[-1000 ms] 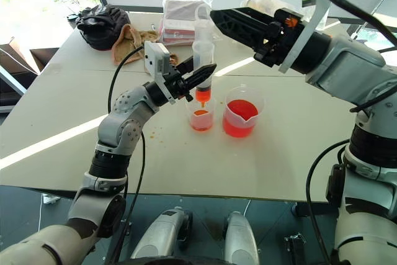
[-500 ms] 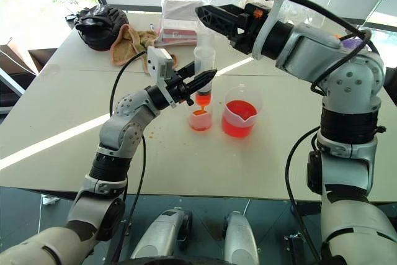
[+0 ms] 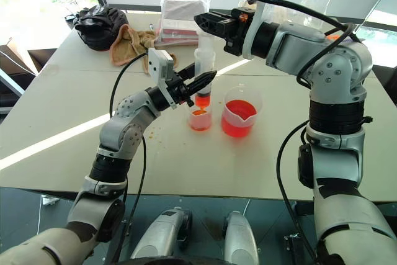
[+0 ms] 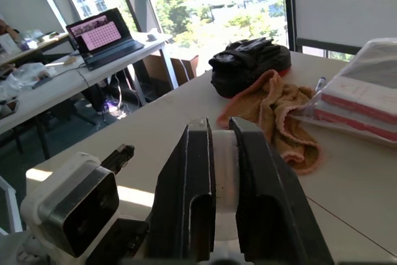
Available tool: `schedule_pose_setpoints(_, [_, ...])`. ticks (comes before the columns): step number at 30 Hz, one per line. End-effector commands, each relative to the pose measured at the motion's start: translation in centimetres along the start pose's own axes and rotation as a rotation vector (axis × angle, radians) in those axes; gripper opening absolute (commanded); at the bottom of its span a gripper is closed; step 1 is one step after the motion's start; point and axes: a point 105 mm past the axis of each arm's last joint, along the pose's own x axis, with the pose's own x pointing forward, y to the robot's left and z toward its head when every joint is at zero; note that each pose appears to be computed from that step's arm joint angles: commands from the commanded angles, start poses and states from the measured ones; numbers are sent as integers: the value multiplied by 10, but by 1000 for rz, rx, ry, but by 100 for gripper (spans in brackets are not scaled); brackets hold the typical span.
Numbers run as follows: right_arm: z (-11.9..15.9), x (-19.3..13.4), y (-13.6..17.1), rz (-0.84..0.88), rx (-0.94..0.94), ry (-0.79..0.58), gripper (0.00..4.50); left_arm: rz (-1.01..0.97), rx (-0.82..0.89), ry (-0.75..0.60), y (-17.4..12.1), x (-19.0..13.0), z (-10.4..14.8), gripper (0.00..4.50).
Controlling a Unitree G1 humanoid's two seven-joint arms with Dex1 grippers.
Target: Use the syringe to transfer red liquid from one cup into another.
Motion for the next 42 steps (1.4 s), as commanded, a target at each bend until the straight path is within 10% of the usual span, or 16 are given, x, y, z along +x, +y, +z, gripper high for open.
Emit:
schedule_pose_setpoints(1, [-1,-1,15,67,-16,46,4,-28,56,-70,-7,2,23,148])
schedule_pose_setpoints(42, [-66,-2,35,171,44,240,4,29,130,-75,17,-7,42,148])
